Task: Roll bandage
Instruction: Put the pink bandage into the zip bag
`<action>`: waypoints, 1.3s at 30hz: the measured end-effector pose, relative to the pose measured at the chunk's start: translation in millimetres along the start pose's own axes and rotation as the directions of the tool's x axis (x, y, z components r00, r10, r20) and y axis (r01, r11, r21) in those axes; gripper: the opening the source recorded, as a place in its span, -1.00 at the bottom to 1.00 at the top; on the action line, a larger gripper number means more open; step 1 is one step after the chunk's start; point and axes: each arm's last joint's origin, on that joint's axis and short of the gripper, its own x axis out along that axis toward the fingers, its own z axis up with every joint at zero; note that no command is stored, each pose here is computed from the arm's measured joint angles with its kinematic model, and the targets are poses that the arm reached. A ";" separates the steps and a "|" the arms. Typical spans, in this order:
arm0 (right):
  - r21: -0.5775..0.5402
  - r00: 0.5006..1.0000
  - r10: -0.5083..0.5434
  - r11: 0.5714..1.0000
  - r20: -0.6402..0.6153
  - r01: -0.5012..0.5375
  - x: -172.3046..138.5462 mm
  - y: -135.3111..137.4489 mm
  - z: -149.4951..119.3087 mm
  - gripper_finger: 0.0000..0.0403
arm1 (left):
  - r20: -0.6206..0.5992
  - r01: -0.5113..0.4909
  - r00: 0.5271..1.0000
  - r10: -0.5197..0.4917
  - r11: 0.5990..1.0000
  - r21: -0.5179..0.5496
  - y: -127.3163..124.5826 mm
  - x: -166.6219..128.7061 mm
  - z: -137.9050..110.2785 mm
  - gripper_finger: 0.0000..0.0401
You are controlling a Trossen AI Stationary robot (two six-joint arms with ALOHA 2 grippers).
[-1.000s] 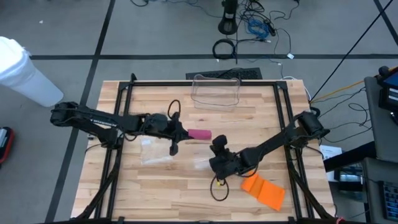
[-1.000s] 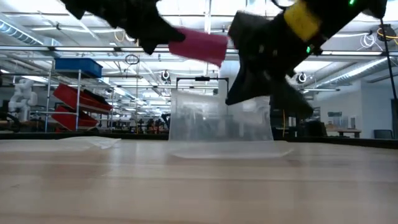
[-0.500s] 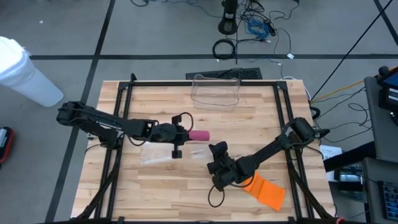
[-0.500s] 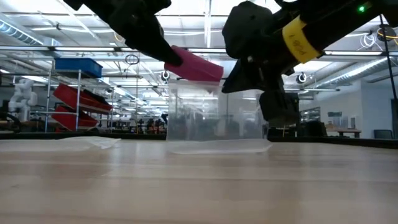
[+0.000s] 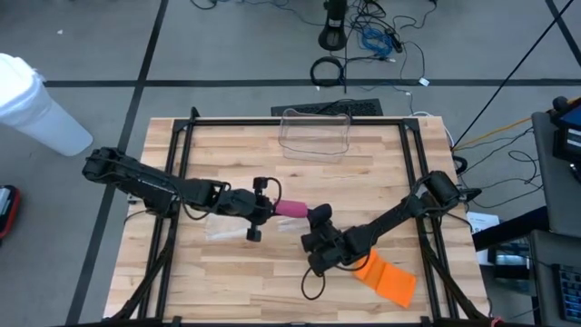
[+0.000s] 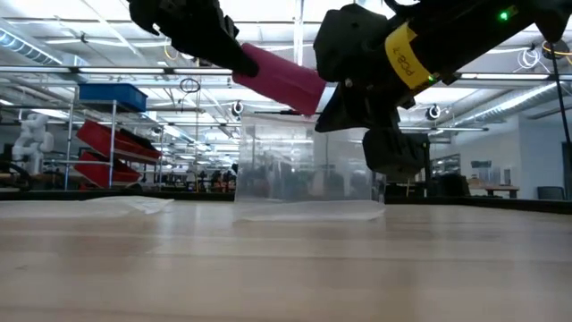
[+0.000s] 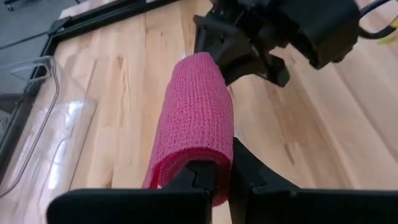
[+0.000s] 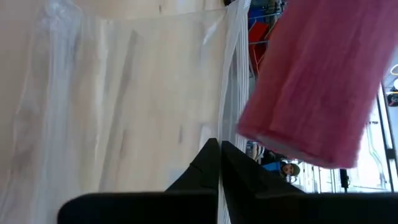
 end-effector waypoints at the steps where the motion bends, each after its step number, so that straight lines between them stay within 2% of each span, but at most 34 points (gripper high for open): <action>1: 0.005 1.000 -0.002 1.000 0.004 0.002 -0.1 -0.4 0.8 -1.00 | -0.009 0.000 1.000 0.000 1.000 0.001 0.2 0.1 -0.9 -0.93; 13: -0.030 0.998 -0.062 0.998 -0.014 0.061 -1.6 -1.9 1.2 -1.00 | -0.105 -0.055 0.993 0.052 0.998 -0.023 9.0 1.4 -10.7 -0.93; 18: -0.071 0.997 -0.072 0.995 -0.008 0.071 -4.3 -1.6 2.4 -1.00 | -0.106 -0.060 0.993 0.057 0.998 -0.022 9.0 1.3 -10.8 -0.93; 21: -0.122 0.997 -0.077 0.990 -0.010 0.075 -4.2 -1.8 2.4 -1.00 | -0.099 -0.016 0.995 0.014 1.000 -0.026 7.7 1.4 -10.6 -0.93; 25: -0.207 0.989 -0.145 0.969 -0.040 0.134 -2.5 -5.1 2.5 -1.00 | -0.088 0.062 0.994 -0.064 0.998 -0.028 5.4 1.3 -10.4 -0.93; 31: -0.223 0.995 -0.100 0.970 -0.024 0.092 0.4 -8.5 2.7 -1.00 | -0.061 0.099 0.993 -0.099 0.995 0.000 2.9 1.1 -8.0 -0.93; 35: -0.221 0.999 -0.036 0.975 0.007 0.037 0.3 -6.5 3.6 -1.00 | -0.061 0.073 0.995 -0.072 0.997 0.002 3.3 1.2 -7.7 -0.91; 39: -0.245 0.999 -0.041 0.969 0.013 0.043 -3.6 -5.1 4.2 -1.00 | -0.080 0.044 0.996 -0.044 0.999 0.005 4.3 1.1 -9.2 -0.87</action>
